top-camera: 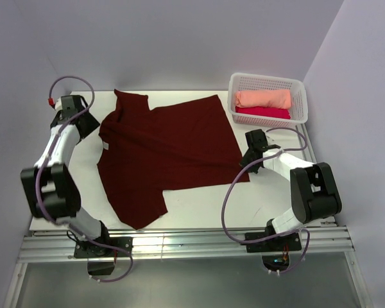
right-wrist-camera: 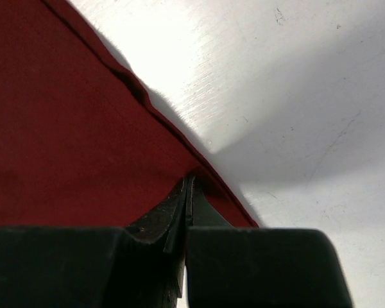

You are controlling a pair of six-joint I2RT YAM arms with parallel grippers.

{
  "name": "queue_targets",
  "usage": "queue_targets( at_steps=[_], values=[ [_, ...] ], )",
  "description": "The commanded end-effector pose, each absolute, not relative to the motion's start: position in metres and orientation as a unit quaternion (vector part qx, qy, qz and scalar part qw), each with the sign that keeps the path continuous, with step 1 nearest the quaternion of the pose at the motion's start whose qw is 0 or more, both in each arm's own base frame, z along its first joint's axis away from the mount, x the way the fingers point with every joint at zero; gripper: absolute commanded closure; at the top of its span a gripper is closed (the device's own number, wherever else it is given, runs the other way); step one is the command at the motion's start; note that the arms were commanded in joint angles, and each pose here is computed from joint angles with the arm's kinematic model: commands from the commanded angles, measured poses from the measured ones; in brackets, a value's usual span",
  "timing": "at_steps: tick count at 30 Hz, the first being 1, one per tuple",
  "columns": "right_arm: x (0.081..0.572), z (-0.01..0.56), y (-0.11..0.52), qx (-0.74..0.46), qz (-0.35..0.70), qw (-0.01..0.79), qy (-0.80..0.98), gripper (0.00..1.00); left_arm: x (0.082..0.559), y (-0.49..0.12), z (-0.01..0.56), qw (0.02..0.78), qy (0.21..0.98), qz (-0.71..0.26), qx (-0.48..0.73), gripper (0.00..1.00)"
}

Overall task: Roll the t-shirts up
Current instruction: Flatten the tshirt

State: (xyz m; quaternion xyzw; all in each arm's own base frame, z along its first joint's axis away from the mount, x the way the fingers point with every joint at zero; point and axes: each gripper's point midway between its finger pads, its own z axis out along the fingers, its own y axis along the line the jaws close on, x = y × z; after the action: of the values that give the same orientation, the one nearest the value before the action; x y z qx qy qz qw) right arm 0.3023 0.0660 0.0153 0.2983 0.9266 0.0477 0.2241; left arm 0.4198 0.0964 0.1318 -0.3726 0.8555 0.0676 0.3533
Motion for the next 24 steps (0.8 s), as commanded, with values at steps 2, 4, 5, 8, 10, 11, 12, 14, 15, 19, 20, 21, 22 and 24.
queue_targets(
  at_steps=[2, 4, 5, 8, 10, 11, 12, 14, 15, 19, 20, 21, 22, 24],
  values=[
    [0.308, 0.033, 0.071, 0.278, 0.074, 0.260, 0.922, 1.00, 0.420, 0.049, 0.194, 0.448, 0.815, -0.085, -0.356, 0.26],
    [0.309, 0.036, 0.071, 0.276, 0.078, 0.267, 0.920, 1.00, 0.408, 0.036, 0.188, 0.440, 0.820, -0.110, -0.350, 0.26],
    [0.309, 0.040, 0.072, 0.275, 0.082, 0.273, 0.918, 1.00, 0.404, 0.031, 0.195, 0.447, 0.815, -0.117, -0.349, 0.25],
    [0.312, 0.048, 0.077, 0.264, 0.103, 0.285, 0.916, 1.00, 0.389, 0.013, 0.186, 0.425, 0.829, -0.131, -0.339, 0.27],
    [0.313, 0.053, 0.082, 0.254, 0.120, 0.296, 0.913, 1.00, 0.380, 0.006, 0.173, 0.407, 0.836, -0.130, -0.344, 0.28],
    [0.313, 0.054, 0.085, 0.250, 0.130, 0.298, 0.912, 1.00, 0.377, 0.005, 0.169, 0.402, 0.837, -0.131, -0.346, 0.29],
    [0.312, 0.055, 0.086, 0.248, 0.135, 0.301, 0.911, 1.00, 0.374, 0.004, 0.165, 0.397, 0.839, -0.133, -0.348, 0.31],
    [0.309, 0.059, 0.092, 0.240, 0.154, 0.302, 0.910, 1.00, 0.363, -0.006, 0.152, 0.382, 0.842, -0.153, -0.350, 0.32],
    [0.307, 0.059, 0.092, 0.240, 0.156, 0.302, 0.910, 1.00, 0.359, -0.009, 0.150, 0.381, 0.840, -0.160, -0.351, 0.32],
    [0.298, 0.059, 0.094, 0.240, 0.163, 0.291, 0.912, 0.97, 0.328, -0.013, 0.131, 0.362, 0.843, -0.156, -0.367, 0.32],
    [0.297, 0.062, 0.095, 0.238, 0.169, 0.294, 0.910, 0.93, 0.321, -0.006, 0.129, 0.360, 0.842, -0.134, -0.379, 0.32],
    [0.296, 0.062, 0.097, 0.236, 0.174, 0.293, 0.910, 0.79, 0.316, -0.008, 0.129, 0.350, 0.846, -0.132, -0.381, 0.32],
    [0.294, 0.063, 0.100, 0.229, 0.184, 0.296, 0.909, 0.73, 0.312, -0.003, 0.126, 0.345, 0.847, -0.114, -0.387, 0.33],
    [0.292, 0.070, 0.110, 0.213, 0.211, 0.299, 0.906, 0.65, 0.300, -0.003, 0.118, 0.324, 0.858, -0.100, -0.387, 0.34]
  ],
)
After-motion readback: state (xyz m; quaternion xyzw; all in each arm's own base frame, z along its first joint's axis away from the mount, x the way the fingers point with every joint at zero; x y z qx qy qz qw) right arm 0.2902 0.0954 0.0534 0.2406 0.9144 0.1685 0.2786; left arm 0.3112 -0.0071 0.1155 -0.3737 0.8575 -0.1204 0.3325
